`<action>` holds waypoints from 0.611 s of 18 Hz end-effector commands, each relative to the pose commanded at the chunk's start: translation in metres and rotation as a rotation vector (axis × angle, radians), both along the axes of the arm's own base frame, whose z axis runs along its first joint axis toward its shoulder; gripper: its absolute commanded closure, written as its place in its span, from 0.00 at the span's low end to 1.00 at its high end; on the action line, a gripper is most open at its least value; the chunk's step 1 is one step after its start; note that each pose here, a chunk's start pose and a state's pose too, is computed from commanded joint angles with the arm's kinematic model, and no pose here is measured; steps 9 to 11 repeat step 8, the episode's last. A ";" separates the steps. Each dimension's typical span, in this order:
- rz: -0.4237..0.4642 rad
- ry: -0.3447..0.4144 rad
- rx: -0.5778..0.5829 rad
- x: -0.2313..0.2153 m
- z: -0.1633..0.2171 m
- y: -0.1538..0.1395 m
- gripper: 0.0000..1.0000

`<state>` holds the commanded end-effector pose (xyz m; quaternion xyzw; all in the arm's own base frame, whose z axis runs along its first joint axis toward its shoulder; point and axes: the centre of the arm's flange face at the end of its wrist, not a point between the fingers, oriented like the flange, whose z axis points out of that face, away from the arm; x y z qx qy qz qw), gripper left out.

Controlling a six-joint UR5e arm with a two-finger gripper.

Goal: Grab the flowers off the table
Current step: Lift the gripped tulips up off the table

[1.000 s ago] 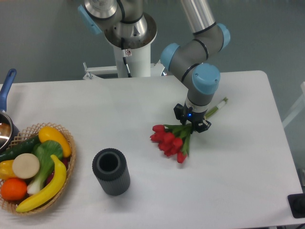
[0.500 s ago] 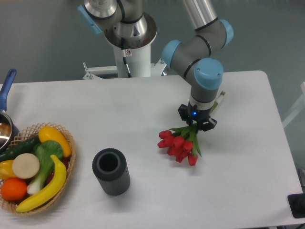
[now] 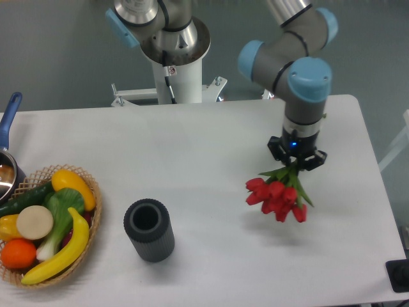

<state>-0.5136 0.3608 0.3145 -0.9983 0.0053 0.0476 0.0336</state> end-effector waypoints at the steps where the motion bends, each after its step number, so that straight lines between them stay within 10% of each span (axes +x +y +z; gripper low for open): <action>1: -0.002 0.003 0.001 -0.002 0.003 0.003 1.00; 11: 0.011 0.001 0.001 -0.005 0.011 0.006 1.00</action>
